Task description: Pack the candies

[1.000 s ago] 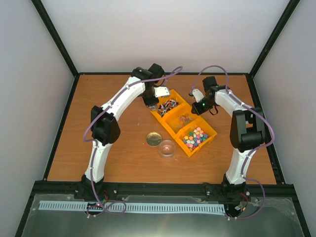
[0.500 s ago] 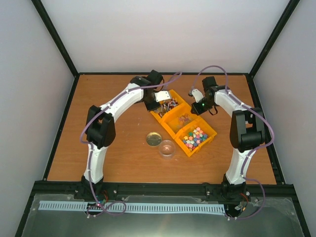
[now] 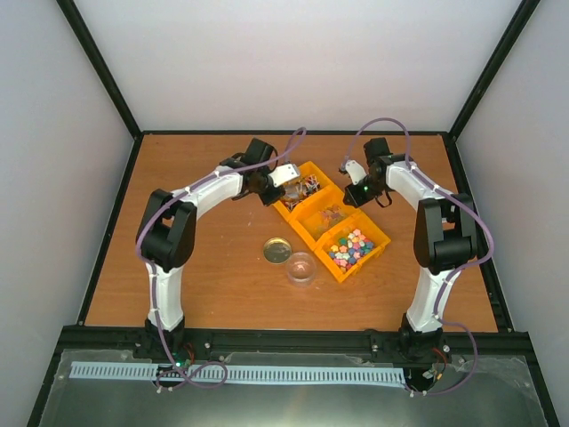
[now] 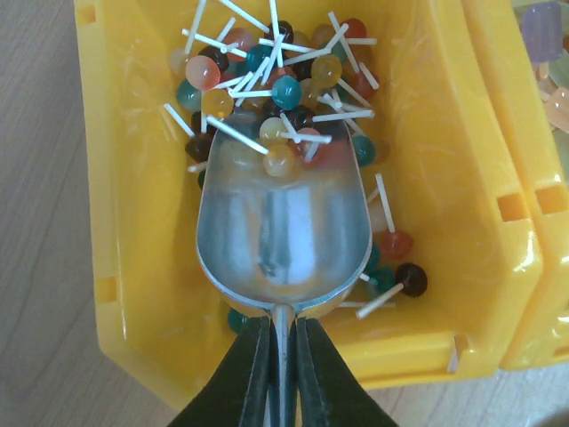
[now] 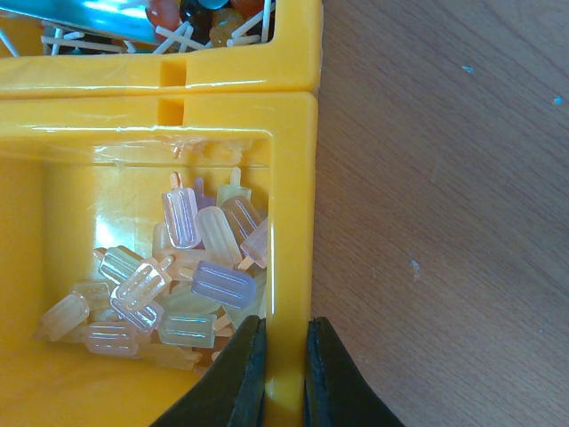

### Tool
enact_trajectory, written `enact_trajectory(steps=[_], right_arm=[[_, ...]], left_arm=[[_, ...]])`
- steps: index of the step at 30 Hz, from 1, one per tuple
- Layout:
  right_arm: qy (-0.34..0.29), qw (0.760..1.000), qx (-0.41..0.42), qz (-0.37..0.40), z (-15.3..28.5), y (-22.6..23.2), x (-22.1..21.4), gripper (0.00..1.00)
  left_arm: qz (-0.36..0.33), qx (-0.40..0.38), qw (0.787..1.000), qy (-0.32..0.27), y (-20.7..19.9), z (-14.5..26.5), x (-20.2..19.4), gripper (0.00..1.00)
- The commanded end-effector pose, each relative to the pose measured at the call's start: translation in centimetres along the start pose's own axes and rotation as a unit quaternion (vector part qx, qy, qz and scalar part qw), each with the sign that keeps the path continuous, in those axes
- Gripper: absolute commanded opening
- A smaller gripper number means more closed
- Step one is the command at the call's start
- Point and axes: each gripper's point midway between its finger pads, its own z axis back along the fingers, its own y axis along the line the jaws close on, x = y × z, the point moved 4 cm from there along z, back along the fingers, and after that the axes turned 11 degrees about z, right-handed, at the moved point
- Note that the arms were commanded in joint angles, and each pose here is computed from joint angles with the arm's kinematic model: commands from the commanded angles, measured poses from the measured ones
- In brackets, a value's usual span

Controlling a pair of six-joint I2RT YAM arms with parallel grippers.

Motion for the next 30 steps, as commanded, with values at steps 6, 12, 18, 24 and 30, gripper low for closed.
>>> enact_trajectory(steps=[6,12,18,24,30], right_arm=[[-0.012,1.0,-0.004,0.002,0.0,0.0,0.6,0.03],[-0.023,1.0,-0.01,-0.017,0.7,-1.3,0.0,0.03],[-0.022,0.999,-0.006,-0.022,0.5,-1.4,-0.3,0.03],[-0.024,0.999,-0.009,-0.025,0.6,-1.4,-0.3,0.03],[-0.022,0.999,-0.01,-0.027,0.4,-1.5,-0.3,0.03]], left_arm=[[0.052,-0.022,0.992,-0.111,0.5,-0.1,0.8,0.01],[0.078,-0.014,0.984,-0.16,1.9,1.5,-0.9,0.01],[0.083,-0.026,0.973,-0.213,2.2,3.4,-1.3,0.01],[0.079,-0.036,0.966,-0.245,1.9,4.2,-1.6,0.01],[0.081,-0.041,0.959,-0.27,2.2,5.6,-2.0,0.01]])
